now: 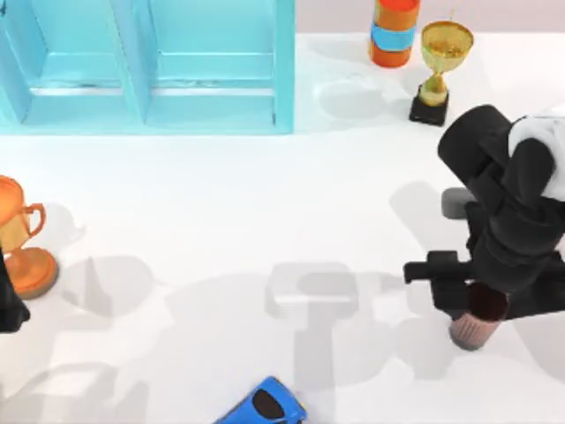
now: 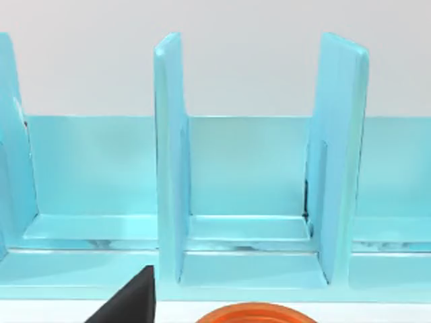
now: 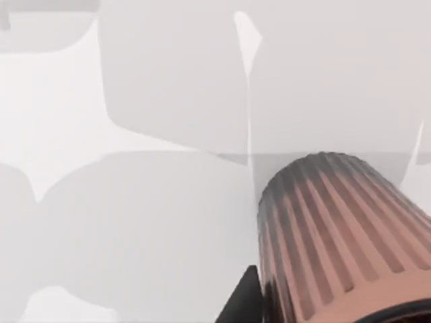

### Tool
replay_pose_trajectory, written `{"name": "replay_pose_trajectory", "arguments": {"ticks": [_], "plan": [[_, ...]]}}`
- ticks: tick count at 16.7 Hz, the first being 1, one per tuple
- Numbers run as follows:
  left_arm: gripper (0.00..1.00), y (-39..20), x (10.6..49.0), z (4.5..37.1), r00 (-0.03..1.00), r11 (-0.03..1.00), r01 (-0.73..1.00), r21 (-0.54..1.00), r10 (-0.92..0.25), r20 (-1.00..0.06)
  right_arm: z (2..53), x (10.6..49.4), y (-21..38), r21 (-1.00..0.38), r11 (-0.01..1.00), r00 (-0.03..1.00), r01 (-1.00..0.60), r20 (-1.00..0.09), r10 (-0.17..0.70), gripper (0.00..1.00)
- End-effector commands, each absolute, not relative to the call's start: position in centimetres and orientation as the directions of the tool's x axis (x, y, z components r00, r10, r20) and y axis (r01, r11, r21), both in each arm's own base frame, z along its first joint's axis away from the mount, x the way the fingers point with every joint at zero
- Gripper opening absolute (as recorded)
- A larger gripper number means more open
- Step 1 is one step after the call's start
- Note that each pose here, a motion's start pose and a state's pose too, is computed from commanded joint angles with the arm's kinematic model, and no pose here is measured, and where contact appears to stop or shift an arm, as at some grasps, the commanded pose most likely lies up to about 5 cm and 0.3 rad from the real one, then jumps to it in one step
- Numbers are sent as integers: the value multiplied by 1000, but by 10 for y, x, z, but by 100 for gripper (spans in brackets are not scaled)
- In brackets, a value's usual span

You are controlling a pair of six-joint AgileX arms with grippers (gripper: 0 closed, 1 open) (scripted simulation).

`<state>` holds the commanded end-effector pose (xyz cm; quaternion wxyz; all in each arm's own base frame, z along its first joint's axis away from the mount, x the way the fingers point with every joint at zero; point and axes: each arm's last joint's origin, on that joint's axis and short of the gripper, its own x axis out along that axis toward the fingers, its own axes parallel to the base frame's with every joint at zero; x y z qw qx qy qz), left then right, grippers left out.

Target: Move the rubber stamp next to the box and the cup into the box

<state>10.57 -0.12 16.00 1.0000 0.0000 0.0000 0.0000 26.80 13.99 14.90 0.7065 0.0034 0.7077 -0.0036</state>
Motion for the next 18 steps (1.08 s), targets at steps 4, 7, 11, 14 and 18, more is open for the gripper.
{"name": "replay_pose_trajectory", "arguments": {"ticks": [4, 7, 11, 14, 18], "plan": [[100, -1, 106, 160, 1000, 1000, 0, 0, 0, 0, 149, 268, 140, 0, 1000, -2, 10, -1000, 0, 0], [100, -1, 106, 160, 1000, 1000, 0, 0, 0, 0, 149, 268, 140, 0, 1000, -2, 10, -1000, 0, 0], [100, -1, 106, 160, 1000, 1000, 0, 0, 0, 0, 149, 268, 140, 0, 1000, -2, 10, -1000, 0, 0], [100, -1, 106, 160, 1000, 1000, 0, 0, 0, 0, 153, 270, 135, 0, 1000, -2, 12, -1000, 0, 0], [100, -1, 106, 160, 1000, 1000, 0, 0, 0, 0, 191, 278, 97, -3, 1000, -11, 12, -1000, -2, 0]]}}
